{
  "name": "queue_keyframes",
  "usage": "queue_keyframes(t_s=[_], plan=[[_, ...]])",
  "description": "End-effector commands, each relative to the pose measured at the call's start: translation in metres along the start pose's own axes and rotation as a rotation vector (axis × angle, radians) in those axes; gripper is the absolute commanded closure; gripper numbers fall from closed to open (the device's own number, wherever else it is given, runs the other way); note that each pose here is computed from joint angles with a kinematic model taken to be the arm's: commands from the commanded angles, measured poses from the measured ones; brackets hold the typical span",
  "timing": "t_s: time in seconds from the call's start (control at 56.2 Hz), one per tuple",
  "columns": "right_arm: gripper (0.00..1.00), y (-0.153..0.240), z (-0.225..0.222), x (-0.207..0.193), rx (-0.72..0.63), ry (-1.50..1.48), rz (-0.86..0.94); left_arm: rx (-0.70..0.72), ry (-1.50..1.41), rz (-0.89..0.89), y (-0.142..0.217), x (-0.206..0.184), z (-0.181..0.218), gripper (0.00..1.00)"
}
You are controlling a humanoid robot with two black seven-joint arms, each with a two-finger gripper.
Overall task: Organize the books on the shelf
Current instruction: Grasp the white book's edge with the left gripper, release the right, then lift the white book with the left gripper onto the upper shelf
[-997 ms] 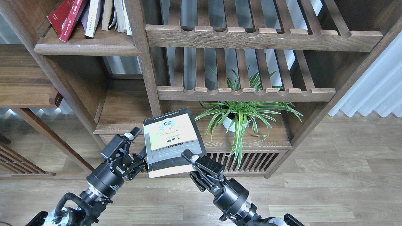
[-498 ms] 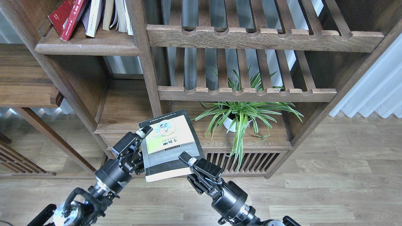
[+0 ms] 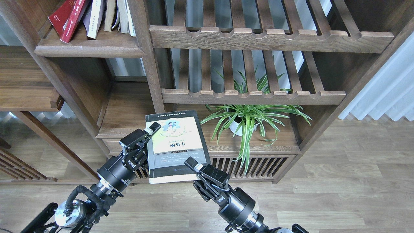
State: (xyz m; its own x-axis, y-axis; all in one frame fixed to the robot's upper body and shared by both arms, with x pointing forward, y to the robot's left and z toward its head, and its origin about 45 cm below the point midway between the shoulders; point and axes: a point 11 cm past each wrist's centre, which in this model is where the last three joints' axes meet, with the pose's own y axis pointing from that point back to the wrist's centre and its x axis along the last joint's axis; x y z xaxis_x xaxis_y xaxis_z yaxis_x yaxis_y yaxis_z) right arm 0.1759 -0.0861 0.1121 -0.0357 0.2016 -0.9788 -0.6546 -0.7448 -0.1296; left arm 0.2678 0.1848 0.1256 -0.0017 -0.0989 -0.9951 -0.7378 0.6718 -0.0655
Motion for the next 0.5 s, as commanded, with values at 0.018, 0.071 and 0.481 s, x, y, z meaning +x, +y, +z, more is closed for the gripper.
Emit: queue_keyframes(t_s=[0.018,0.071,0.481], plan=[[0.67,0.0,-0.002,0.0,0.005,0.003,-0.001,0.005,-0.027,-0.011,0.0,-0.006,0.002,0.84],[0.65,0.0,-0.002,-0.001,0.007,0.004,-0.001,0.006,-0.04,-0.011,0.001,-0.007,0.004,0.86],[0.01,0.002,-0.002,0.004,-0.025,0.092,0.033,-0.022,-0.149,-0.049,0.01,-0.034,0.028,0.9]])
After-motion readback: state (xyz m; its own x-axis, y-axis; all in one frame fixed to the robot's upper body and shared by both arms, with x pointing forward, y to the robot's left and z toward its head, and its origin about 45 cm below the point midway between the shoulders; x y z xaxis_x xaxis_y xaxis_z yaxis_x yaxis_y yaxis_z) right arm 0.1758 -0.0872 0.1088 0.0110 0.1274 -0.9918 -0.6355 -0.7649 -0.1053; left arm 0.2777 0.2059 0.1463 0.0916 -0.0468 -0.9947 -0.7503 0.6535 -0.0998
